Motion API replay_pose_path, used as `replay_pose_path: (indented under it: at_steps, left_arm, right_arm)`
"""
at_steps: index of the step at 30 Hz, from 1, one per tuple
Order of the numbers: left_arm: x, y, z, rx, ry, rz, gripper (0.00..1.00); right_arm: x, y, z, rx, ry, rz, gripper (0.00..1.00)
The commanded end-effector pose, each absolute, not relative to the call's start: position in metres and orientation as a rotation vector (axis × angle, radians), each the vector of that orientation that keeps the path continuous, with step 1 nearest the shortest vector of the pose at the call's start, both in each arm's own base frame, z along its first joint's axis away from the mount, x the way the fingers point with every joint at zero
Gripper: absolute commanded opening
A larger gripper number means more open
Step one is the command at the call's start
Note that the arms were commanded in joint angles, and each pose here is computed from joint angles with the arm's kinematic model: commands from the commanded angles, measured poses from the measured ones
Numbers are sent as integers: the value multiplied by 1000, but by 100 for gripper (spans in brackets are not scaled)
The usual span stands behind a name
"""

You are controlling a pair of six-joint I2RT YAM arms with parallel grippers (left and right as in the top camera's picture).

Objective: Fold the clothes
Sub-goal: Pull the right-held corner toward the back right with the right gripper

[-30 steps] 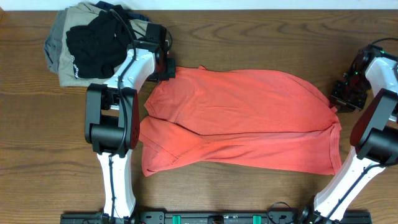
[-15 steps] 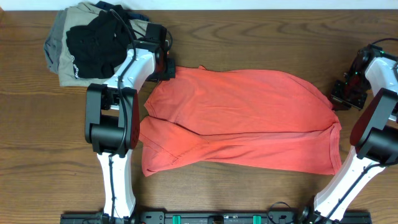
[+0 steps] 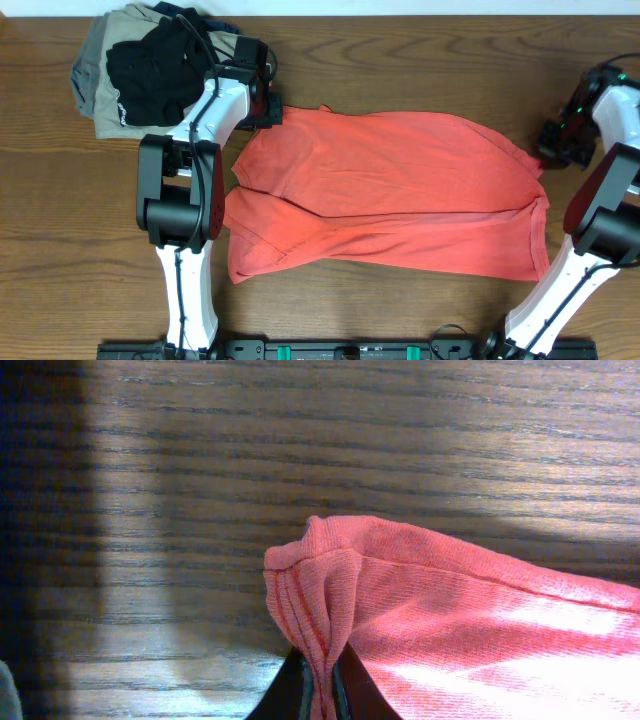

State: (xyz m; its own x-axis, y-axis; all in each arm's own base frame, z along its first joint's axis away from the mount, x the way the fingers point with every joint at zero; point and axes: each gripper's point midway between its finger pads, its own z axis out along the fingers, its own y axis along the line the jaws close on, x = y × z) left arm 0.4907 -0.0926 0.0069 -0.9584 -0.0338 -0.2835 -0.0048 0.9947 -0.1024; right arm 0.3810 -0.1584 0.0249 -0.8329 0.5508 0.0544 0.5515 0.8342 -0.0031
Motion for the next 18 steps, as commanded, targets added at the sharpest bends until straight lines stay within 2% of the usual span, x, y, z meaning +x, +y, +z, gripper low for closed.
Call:
replay_pose_path:
  at_steps: [1, 5, 10, 18]
  left_arm:
    - [504, -94, 52, -21, 2747, -165, 6]
    - [506, -96, 98, -15, 2657, -193, 6]
    - [500, -96, 140, -9, 2591, -214, 6]
    - [479, -93, 173, -9, 2585, -216, 6]
  right_arm:
    - [397, -183, 57, -1003, -3007, -31, 1]
    - [409, -188, 89, -998, -3064, -66, 1]
    - [413, -188, 105, -1002, -3083, -71, 1]
    - [403, -184, 119, -1003, -3062, -82, 1]
